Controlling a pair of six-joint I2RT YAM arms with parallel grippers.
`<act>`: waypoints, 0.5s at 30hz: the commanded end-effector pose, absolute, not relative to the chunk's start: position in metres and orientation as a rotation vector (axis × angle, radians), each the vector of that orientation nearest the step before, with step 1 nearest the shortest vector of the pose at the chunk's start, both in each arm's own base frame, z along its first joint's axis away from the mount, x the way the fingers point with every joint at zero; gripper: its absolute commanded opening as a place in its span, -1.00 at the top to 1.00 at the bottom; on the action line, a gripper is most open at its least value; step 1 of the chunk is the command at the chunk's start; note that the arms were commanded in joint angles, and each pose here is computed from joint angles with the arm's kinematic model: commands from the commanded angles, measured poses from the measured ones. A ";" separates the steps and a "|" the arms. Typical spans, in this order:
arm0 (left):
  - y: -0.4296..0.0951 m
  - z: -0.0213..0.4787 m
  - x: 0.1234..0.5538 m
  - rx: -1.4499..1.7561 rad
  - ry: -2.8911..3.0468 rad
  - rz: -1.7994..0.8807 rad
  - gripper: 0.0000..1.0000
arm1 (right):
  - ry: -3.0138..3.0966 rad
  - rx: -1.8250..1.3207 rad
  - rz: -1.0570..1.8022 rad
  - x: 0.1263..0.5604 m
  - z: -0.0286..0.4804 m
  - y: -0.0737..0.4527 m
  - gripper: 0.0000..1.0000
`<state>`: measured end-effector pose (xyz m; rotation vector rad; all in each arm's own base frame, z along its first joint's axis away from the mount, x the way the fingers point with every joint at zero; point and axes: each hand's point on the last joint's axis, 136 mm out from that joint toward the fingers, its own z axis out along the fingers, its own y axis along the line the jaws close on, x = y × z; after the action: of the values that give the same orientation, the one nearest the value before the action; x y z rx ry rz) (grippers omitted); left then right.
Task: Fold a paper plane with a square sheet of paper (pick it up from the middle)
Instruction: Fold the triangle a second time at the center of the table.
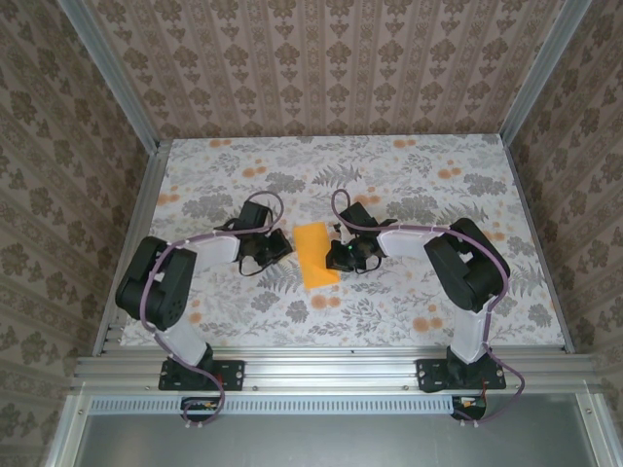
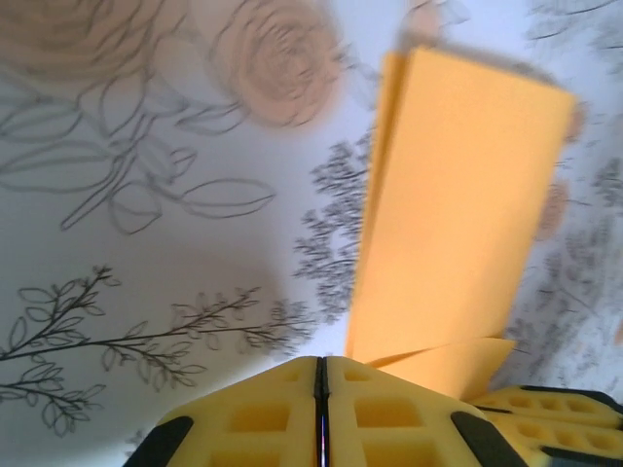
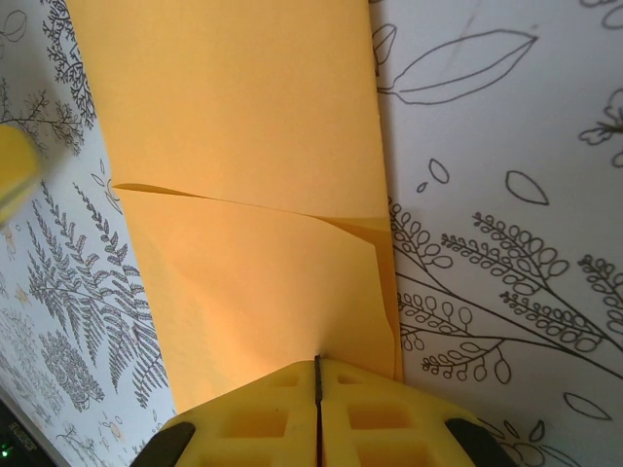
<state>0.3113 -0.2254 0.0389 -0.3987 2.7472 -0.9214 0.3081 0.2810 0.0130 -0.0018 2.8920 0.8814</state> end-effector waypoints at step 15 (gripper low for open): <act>-0.287 0.043 0.296 -0.132 2.763 -1.062 0.82 | 3.056 0.075 0.756 0.282 -0.021 0.258 0.82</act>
<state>0.2912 -0.2841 0.0421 -0.1487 2.7565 -1.0728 0.3077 0.2812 0.0132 -0.0017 2.8939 0.8896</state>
